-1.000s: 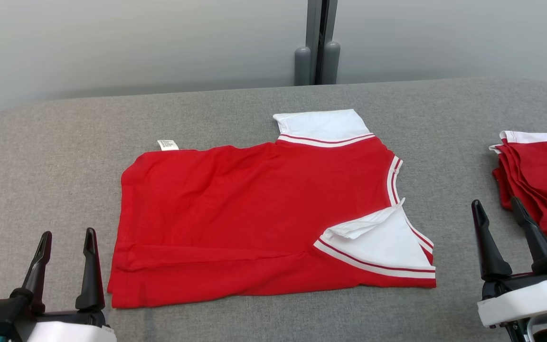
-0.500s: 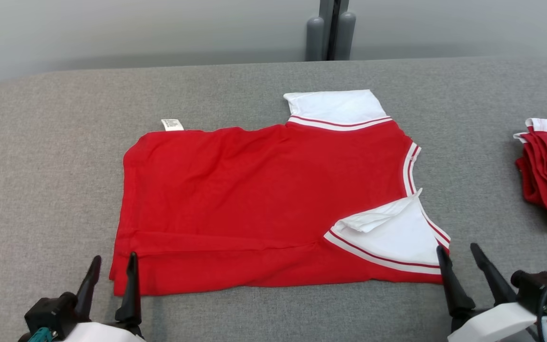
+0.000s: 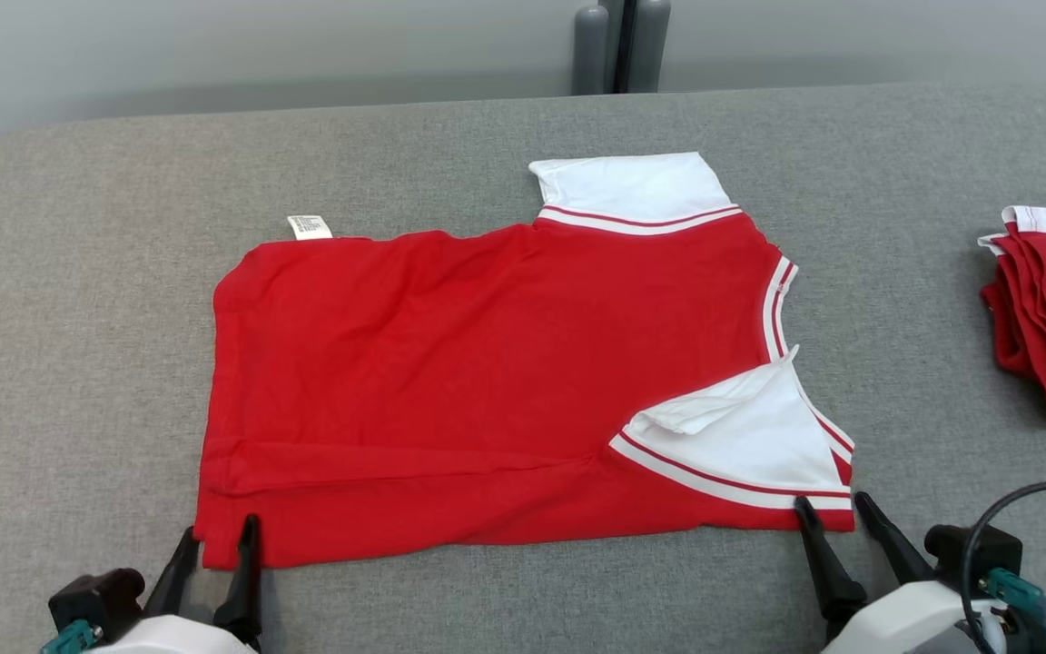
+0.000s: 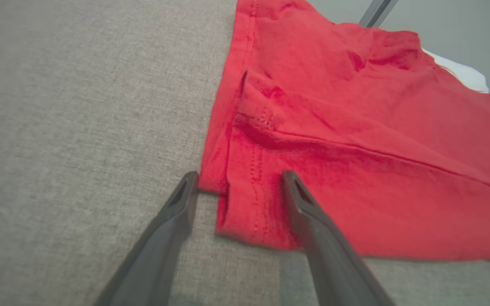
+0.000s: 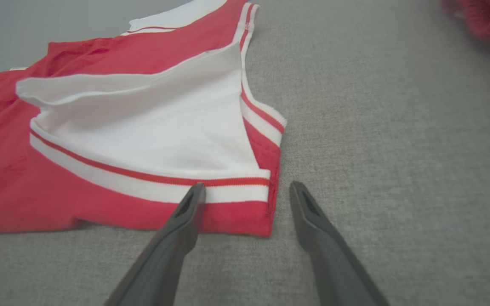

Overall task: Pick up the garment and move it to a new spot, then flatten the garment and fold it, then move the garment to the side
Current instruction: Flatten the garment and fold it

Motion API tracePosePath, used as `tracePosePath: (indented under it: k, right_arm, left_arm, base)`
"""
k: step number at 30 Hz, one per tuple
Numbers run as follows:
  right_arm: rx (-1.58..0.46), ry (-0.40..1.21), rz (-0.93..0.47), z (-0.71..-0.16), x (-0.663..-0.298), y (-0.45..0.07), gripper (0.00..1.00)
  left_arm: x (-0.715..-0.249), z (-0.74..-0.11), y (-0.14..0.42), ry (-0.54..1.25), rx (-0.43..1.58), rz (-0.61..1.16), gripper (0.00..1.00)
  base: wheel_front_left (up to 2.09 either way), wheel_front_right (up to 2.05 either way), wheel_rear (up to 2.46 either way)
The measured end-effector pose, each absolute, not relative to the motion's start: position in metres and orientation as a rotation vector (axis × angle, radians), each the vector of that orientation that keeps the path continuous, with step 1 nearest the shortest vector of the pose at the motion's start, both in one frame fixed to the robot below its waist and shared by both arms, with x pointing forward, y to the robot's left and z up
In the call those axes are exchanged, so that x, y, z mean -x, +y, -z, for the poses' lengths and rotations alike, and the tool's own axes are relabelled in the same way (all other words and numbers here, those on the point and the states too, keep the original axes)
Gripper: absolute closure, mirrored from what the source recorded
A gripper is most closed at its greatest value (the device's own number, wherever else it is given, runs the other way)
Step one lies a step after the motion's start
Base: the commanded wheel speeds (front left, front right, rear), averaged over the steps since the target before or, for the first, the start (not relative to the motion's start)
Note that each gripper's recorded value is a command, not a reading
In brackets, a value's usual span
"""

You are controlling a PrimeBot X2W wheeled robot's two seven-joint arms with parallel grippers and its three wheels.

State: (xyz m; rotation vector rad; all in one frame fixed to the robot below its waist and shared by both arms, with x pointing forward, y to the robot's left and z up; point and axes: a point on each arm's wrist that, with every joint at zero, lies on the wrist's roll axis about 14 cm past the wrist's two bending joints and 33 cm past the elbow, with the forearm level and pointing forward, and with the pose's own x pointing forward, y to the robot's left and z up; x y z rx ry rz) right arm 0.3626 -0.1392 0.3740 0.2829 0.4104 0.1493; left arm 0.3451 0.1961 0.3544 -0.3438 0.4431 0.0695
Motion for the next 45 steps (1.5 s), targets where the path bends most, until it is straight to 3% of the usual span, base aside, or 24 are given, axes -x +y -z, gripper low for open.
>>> tracePosePath:
  k: [2,3,4,5,15,32,33,34,35,36,37,45]
  right_arm:
    - [-0.291,0.409,-0.154,-0.374,-0.365,-0.137,0.0]
    - [-0.296,0.415,-0.156,-0.373,-0.366,-0.136,0.16]
    - [-0.303,0.417,-0.156,-0.372,-0.366,-0.135,0.58]
    - [-0.314,0.424,-0.161,-0.371,-0.367,-0.133,1.0]
    - [-0.351,0.426,-0.169,-0.373,-0.363,-0.132,1.0]
    - [-0.349,0.447,-0.061,-0.383,-0.301,-0.168,1.0]
    - [-0.347,0.446,-0.061,-0.384,-0.301,-0.168,0.62]
    - [-0.349,0.444,-0.058,-0.384,-0.302,-0.168,0.01]
    - [-0.35,0.446,-0.059,-0.385,-0.302,-0.168,0.0]
    - [-0.348,0.44,-0.059,-0.386,-0.303,-0.168,0.0]
    - [-0.345,0.429,-0.061,-0.39,-0.305,-0.168,0.0]
    - [-0.272,0.197,-0.066,-0.448,-0.343,-0.182,0.0]
  left_arm:
    - [-0.348,-0.351,0.195,0.46,0.355,-0.062,0.0]
    - [-0.349,-0.349,0.195,0.47,0.36,-0.059,0.26]
    - [-0.35,-0.348,0.195,0.477,0.361,-0.057,0.52]
    - [-0.351,-0.346,0.197,0.486,0.366,-0.058,1.0]
    - [-0.356,-0.355,0.196,0.475,0.324,-0.013,1.0]
    - [-0.303,-0.375,0.177,0.571,0.321,0.023,1.0]
    - [-0.3,-0.374,0.176,0.578,0.323,0.02,1.0]
    - [-0.297,-0.373,0.174,0.589,0.326,0.022,1.0]
    - [-0.296,-0.373,0.173,0.59,0.329,0.022,0.78]
    - [-0.295,-0.373,0.172,0.596,0.329,0.02,0.28]
    - [-0.295,-0.372,0.171,0.598,0.33,0.021,0.0]
    - [-0.335,-0.427,0.187,0.31,0.285,-0.023,0.0]
  base:
    - [0.0,0.0,0.0]
    - [0.0,0.0,0.0]
    - [0.0,0.0,0.0]
    - [0.0,0.0,0.0]
    - [0.0,0.0,0.0]
    - [0.0,0.0,0.0]
    - [0.0,0.0,0.0]
    - [0.0,0.0,0.0]
    - [0.0,0.0,0.0]
    - [0.0,0.0,0.0]
    - [0.0,0.0,0.0]
    - [0.0,0.0,0.0]
